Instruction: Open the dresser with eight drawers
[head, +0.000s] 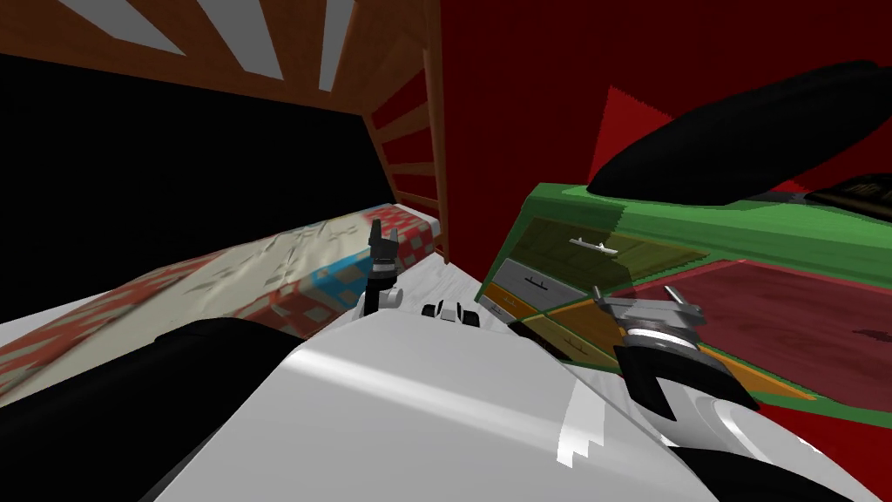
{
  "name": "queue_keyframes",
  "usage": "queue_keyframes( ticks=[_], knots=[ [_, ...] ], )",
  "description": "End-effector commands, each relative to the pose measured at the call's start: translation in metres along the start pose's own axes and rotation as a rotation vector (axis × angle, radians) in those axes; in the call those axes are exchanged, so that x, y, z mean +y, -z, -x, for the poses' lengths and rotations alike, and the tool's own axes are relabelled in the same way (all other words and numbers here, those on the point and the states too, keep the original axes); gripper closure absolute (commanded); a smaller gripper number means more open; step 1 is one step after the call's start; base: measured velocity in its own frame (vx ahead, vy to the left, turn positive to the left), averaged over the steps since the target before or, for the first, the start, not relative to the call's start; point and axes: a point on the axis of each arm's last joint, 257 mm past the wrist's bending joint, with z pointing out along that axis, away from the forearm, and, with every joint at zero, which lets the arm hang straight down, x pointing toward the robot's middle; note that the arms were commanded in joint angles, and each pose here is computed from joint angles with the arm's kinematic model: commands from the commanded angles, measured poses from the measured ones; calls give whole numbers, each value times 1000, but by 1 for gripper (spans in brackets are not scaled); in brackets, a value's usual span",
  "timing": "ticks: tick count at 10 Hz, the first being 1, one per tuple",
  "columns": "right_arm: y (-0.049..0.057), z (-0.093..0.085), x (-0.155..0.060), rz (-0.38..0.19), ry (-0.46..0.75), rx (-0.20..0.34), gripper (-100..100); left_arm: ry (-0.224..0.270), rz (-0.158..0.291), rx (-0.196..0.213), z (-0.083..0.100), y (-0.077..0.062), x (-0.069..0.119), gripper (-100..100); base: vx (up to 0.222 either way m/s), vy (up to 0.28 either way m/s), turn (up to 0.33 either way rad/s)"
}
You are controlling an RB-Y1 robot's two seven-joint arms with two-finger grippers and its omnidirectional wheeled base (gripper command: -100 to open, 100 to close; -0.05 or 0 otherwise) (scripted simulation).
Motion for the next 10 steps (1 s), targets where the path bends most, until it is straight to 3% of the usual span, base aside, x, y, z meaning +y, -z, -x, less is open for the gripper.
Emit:
queue_keyframes(
  ticks=[1,5,10],
  knots=[
    [-2,25,-9,-10,42,-55,-100,0,0,0,0,0,0,0,-8,22,5],
    [-4,28,-22,-42,129,-58,-100,0,0,0,0,0,0,0,18,23,-15],
    [-4,28,-22,-42,129,-58,-100,0,0,0,0,0,0,0,2,10,-10]
  ],
)
